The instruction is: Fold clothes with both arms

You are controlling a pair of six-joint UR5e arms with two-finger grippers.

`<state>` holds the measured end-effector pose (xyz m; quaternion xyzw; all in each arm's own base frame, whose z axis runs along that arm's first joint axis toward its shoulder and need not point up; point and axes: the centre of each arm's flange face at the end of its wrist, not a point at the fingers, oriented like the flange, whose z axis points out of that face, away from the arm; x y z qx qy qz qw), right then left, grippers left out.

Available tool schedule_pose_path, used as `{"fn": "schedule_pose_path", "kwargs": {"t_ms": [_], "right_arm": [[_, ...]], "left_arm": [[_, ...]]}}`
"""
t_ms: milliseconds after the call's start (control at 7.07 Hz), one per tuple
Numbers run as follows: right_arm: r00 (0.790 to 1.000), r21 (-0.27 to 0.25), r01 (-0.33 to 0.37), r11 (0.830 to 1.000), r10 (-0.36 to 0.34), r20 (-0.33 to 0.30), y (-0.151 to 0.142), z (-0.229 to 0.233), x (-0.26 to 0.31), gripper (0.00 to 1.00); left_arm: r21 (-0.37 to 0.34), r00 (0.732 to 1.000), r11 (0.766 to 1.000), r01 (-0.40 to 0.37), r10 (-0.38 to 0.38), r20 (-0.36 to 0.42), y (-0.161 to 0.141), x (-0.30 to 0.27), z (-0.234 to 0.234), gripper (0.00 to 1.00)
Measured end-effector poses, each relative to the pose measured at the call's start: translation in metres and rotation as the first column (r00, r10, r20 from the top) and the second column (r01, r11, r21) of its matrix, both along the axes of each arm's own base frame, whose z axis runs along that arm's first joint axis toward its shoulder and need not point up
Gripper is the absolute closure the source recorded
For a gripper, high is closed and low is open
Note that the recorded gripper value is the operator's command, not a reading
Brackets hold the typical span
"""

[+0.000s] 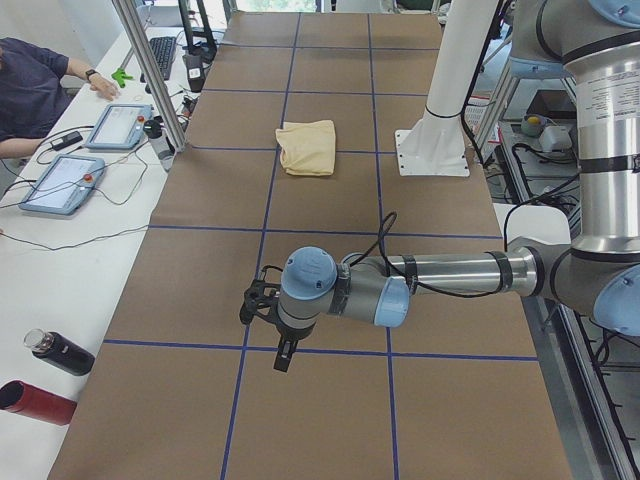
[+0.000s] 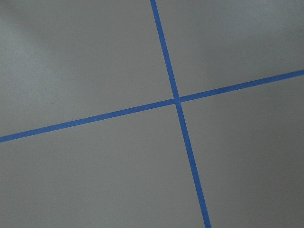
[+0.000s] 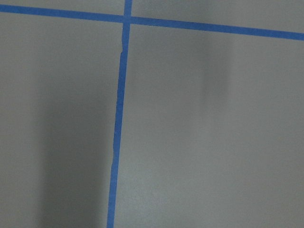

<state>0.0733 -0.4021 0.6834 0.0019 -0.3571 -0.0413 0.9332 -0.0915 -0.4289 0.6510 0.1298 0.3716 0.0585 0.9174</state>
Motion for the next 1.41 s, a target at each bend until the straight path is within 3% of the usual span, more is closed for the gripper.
{"fn": "schedule_pose_path", "kwargs": {"t_ms": [707, 1414], "right_arm": [[1.000, 0.046, 0.000, 0.999, 0.000, 0.000, -0.004, -0.013, 0.000, 0.00], [1.000, 0.048, -0.002, 0.999, 0.002, 0.001, -0.004, -0.014, 0.000, 0.00]], "left_arm": [[-0.030, 1.000, 1.000, 0.001, -0.001, -0.002, 0.013, 0.001, 0.013, 0.00], [-0.038, 1.000, 0.999, 0.000, 0.000, -0.002, 0.018, 0.001, 0.016, 0.00]]}}
